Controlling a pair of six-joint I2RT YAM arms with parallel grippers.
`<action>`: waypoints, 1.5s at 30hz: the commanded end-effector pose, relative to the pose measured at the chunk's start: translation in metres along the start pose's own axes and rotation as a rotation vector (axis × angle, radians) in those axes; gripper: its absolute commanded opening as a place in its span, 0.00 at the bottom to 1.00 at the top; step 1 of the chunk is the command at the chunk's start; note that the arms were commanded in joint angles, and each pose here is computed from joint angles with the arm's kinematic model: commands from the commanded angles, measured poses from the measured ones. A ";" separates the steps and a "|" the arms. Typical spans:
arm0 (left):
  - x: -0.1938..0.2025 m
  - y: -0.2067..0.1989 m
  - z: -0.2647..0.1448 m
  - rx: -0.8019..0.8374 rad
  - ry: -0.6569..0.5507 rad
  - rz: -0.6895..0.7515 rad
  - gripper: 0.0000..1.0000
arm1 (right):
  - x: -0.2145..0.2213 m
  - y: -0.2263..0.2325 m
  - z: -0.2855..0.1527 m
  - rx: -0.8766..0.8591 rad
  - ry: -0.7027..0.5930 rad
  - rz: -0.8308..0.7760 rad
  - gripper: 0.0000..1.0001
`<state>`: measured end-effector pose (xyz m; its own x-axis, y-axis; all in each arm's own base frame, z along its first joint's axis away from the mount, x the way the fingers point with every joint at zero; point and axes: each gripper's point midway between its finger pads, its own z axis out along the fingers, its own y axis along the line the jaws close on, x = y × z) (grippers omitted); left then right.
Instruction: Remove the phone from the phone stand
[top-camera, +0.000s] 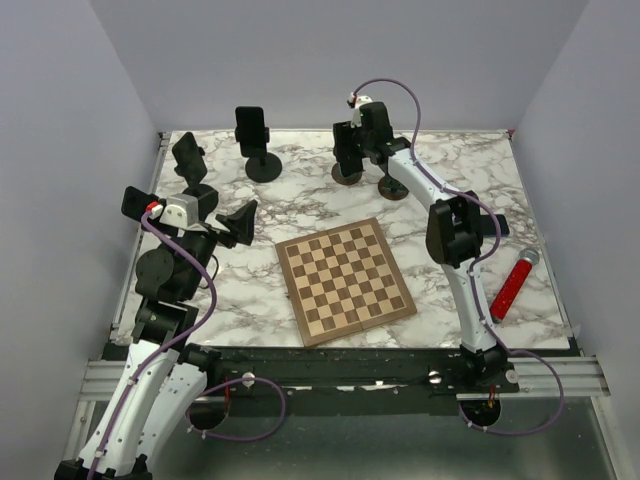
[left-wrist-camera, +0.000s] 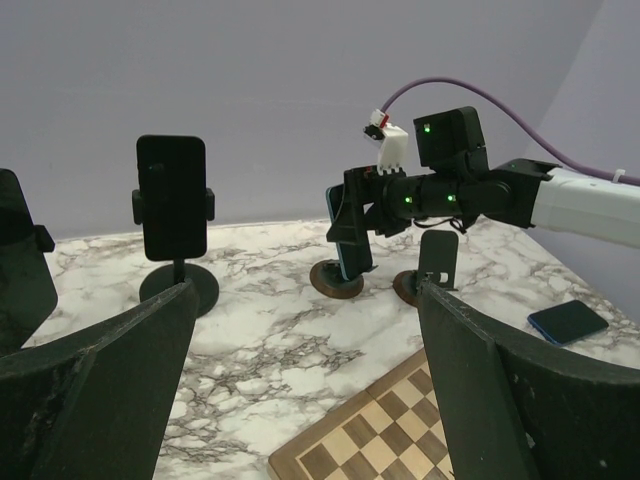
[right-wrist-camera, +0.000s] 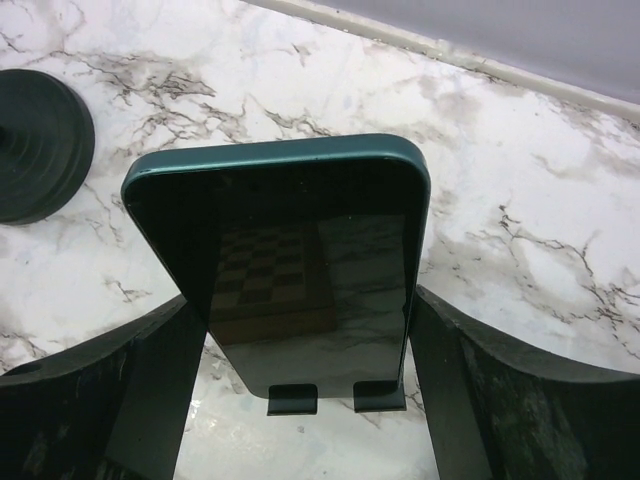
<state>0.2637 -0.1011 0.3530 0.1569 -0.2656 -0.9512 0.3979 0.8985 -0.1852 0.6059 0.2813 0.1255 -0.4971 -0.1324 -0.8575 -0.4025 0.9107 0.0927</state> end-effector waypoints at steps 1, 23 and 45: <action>-0.012 -0.003 0.001 0.005 -0.020 0.011 0.99 | -0.003 0.007 0.008 -0.018 -0.018 0.000 0.84; -0.011 -0.005 0.002 0.016 -0.015 0.002 0.99 | -0.096 0.003 -0.060 0.081 -0.189 0.048 0.32; -0.017 -0.008 -0.002 0.026 -0.036 -0.004 0.99 | -0.099 -0.139 -0.209 0.509 -0.290 0.872 0.01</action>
<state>0.2648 -0.1016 0.3518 0.1517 -0.2652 -0.9522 0.3978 0.8982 -0.1868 0.5604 0.1651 0.3191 -0.3172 0.4450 -0.8375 0.1460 0.8955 0.4205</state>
